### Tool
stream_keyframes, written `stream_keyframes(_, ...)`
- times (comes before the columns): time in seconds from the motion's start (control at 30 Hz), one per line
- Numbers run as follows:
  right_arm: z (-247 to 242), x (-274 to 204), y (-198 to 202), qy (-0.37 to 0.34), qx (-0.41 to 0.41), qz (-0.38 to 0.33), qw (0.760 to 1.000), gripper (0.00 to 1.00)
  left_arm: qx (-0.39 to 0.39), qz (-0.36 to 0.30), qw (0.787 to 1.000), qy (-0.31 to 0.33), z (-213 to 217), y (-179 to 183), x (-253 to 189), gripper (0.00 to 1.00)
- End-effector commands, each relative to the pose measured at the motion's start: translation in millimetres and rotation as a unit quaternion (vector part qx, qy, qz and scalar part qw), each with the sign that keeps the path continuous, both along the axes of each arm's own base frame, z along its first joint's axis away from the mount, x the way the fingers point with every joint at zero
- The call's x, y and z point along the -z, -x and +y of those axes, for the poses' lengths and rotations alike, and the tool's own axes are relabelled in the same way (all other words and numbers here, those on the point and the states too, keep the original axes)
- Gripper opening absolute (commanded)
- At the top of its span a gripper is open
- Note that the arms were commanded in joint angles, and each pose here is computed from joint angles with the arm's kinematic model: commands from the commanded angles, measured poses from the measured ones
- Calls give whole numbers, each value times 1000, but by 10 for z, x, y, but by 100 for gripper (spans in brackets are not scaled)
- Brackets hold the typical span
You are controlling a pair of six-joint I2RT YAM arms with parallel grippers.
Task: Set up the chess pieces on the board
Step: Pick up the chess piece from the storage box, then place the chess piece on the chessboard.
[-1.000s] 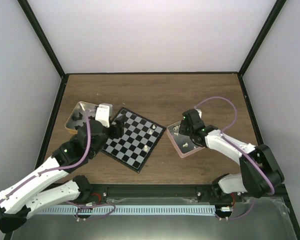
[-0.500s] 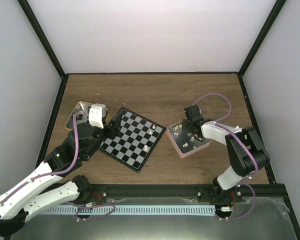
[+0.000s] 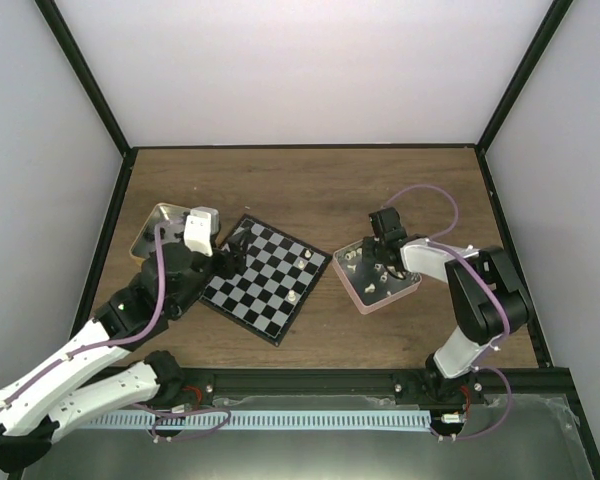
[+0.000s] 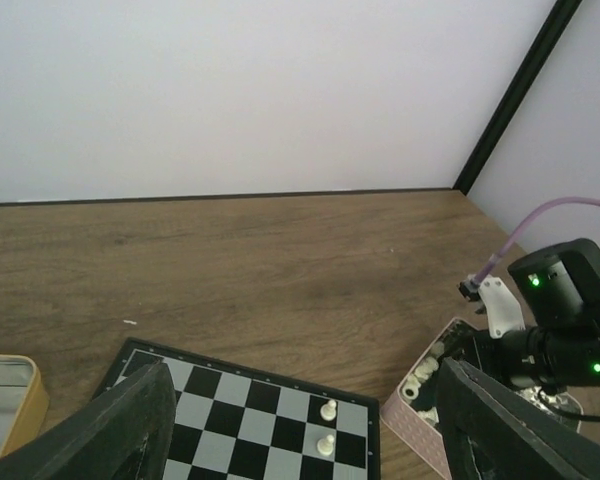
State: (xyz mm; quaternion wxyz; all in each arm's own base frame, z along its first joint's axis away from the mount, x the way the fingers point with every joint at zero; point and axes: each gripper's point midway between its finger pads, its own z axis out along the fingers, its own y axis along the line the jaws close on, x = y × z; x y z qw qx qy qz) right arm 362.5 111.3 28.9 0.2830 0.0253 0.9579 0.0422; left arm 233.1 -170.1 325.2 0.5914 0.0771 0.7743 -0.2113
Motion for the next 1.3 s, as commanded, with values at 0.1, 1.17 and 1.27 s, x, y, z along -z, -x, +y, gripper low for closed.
stream_keyframes(0.1,29,-401,-5,-33,1,-35,999,2,54,23,998,9,-260,14,70,86)
stream_keyframes(1.17,1688,-2361,1752,-385,-521,-226,728,1,248,209,923,206,-1515,130,210,79)
stream_keyframes(1.27,1681,-2401,1769,-385,-523,-232,724,1,233,217,926,201,-1504,86,285,66)
